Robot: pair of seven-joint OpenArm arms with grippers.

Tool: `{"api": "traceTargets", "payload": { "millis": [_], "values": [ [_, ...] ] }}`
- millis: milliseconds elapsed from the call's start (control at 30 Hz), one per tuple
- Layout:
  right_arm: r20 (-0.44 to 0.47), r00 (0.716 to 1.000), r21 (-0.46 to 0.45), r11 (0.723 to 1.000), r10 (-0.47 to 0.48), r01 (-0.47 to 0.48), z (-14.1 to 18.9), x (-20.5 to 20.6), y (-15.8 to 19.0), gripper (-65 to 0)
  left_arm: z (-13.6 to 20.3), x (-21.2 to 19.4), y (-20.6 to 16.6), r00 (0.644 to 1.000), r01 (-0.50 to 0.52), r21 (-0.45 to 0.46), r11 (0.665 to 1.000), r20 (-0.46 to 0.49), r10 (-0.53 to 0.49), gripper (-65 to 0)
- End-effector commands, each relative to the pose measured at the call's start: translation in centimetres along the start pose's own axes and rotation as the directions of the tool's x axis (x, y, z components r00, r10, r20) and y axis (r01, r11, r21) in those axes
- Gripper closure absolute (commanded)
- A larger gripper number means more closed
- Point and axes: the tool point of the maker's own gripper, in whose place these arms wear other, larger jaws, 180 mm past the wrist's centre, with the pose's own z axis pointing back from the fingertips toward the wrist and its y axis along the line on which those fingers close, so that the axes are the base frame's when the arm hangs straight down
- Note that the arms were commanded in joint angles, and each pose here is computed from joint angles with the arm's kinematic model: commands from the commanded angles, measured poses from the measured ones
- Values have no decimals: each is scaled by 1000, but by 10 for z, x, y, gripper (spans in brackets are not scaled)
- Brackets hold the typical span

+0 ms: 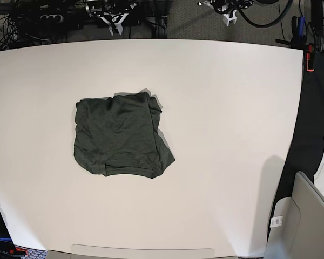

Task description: Fold the T-shirt properly

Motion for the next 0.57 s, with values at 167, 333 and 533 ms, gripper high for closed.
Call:
{"api": "traceTargets", "payload": {
  "millis": [167,333,533],
  "values": [
    [49,999,-130,991,-21,27,0,8,-15,-39,-13,-37,-25,998,35,-33,999,-54,-36,-6],
    [45,999,-120,993,-5,10,-4,8,2,-39,-18,-46,-43,998,30,-61,998,-54,-34,-6],
    [33,999,-89,996,4,-1,-7,0,26,-39,-21,-47,-60,998,27,-88,996,-57,-32,-7]
  ]
}}
